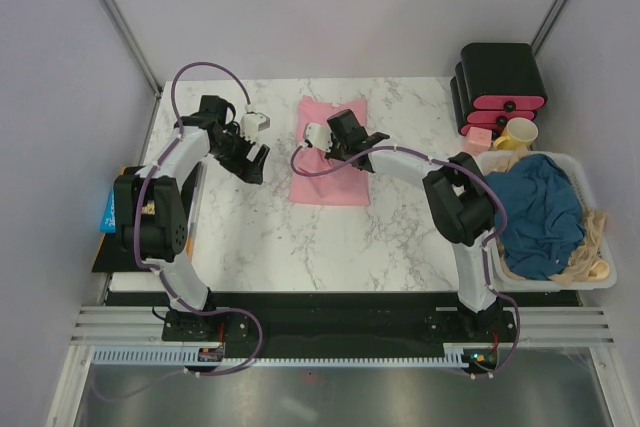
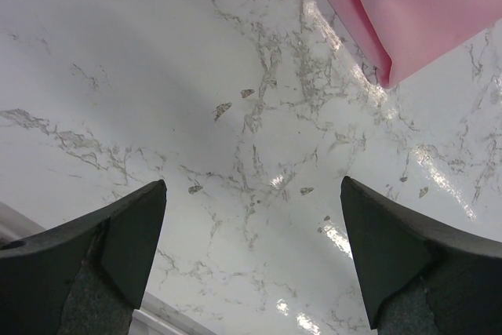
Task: Fold and stack the t-shirts
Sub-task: Fold the folded rectangular tshirt in 1/3 of the way
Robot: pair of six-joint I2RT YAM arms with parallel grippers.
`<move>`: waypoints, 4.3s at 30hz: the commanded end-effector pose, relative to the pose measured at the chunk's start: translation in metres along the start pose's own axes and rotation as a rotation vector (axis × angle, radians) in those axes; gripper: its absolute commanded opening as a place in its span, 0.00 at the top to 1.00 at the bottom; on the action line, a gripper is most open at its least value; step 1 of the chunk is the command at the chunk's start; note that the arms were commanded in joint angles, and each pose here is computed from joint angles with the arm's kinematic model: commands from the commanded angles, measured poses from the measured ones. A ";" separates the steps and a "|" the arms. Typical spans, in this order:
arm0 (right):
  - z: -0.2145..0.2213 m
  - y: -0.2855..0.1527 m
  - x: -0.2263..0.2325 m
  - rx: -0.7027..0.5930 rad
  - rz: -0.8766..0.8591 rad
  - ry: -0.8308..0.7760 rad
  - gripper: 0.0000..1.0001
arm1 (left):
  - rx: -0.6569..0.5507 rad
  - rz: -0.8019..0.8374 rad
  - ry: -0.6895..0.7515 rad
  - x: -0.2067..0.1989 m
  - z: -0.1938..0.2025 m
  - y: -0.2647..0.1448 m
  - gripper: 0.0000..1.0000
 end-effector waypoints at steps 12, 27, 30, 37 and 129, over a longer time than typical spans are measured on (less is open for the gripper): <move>-0.008 -0.006 -0.043 -0.009 0.245 0.021 1.00 | -0.058 0.006 -0.021 -0.003 -0.009 -0.005 0.00; 0.015 0.011 -0.034 0.069 0.260 0.021 1.00 | -0.062 0.005 -0.010 -0.004 -0.009 -0.007 0.00; 0.019 0.013 -0.033 0.078 0.260 0.024 0.99 | -0.065 0.009 -0.012 -0.004 -0.010 -0.007 0.00; 0.029 0.018 -0.032 0.111 0.277 0.038 0.98 | -0.074 0.009 -0.005 -0.005 -0.011 -0.009 0.00; 0.056 0.067 -0.067 -0.187 -0.672 0.939 1.00 | -0.088 -0.305 0.645 -0.085 -0.184 0.127 0.00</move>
Point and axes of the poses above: each gripper's point midway between its finger pads, its own y axis out along the fingers, its own x axis along the line the jaws close on, z = x × y, the point moved 3 cm from there along -y, back along the fingers, and after that the axes turned 11 degrees about y, right-handed, at the moved point
